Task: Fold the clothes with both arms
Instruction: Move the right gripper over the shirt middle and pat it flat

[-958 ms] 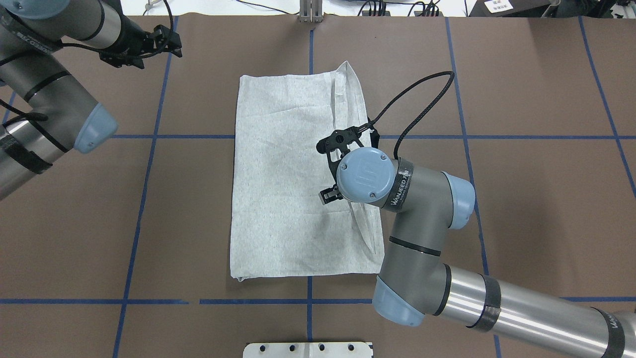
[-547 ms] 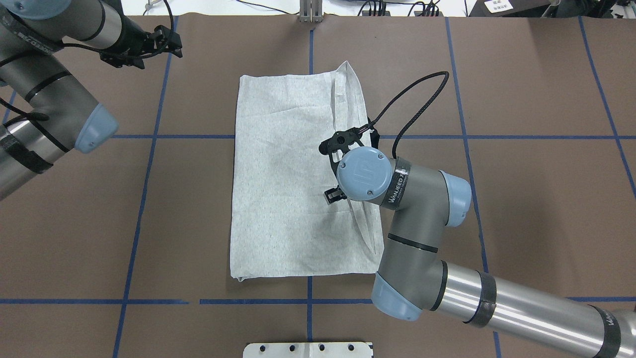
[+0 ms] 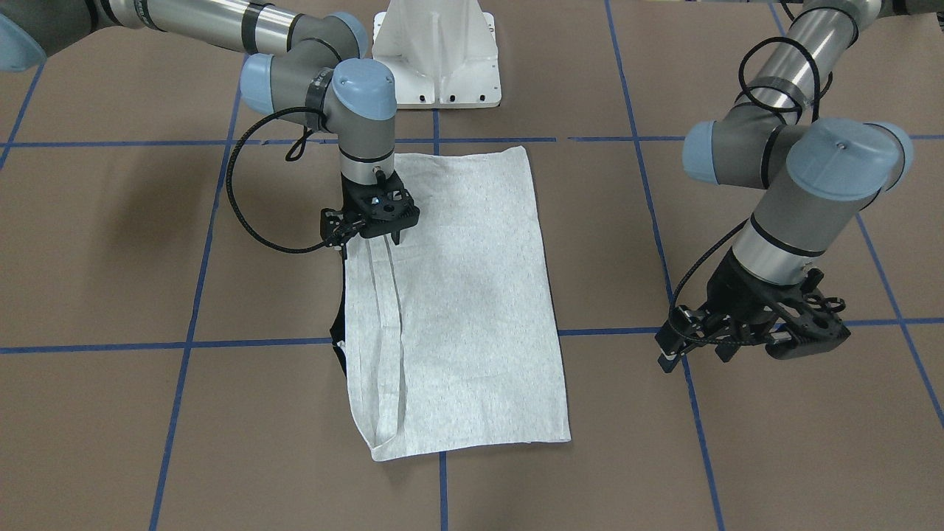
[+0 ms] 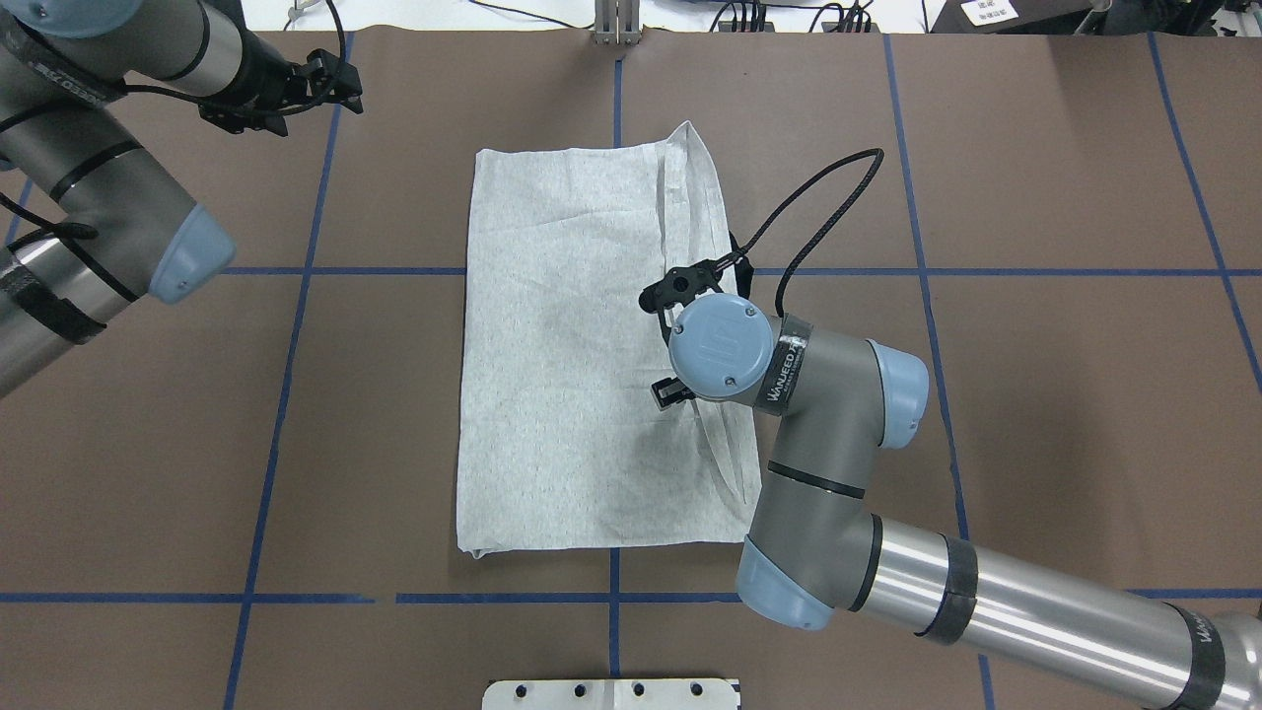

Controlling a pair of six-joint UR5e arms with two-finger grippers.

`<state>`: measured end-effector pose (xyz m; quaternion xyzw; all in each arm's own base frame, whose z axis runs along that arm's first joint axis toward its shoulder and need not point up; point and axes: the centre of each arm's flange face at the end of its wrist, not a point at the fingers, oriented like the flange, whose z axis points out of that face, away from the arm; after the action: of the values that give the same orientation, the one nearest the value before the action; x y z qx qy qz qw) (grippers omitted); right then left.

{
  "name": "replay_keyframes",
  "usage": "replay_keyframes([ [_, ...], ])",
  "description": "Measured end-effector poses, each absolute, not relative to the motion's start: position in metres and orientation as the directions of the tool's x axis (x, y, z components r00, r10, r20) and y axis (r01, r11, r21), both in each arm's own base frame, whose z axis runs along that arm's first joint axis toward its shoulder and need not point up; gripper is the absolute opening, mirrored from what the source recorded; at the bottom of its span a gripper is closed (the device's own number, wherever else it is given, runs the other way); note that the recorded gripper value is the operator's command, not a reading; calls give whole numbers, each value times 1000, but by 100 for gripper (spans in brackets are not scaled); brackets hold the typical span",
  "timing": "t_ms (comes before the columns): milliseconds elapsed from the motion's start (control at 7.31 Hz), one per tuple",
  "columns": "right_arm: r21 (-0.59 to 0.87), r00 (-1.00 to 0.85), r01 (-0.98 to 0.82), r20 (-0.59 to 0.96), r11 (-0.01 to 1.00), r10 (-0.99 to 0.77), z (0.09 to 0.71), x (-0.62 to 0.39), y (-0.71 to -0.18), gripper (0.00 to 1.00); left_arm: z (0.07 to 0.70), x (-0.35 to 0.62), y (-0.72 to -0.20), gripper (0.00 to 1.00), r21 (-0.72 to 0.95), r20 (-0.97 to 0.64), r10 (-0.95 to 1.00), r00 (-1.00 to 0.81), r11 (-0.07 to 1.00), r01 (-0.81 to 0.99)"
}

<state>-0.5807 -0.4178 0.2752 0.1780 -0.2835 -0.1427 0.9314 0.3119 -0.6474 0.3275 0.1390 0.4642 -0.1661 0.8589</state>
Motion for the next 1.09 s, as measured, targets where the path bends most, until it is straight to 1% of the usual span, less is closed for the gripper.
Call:
replay_keyframes([
  [1094,404,806,175,466,898,-366,284,-577,-422,100,324,313,-648,100,81,-846,-159,508,905,418],
])
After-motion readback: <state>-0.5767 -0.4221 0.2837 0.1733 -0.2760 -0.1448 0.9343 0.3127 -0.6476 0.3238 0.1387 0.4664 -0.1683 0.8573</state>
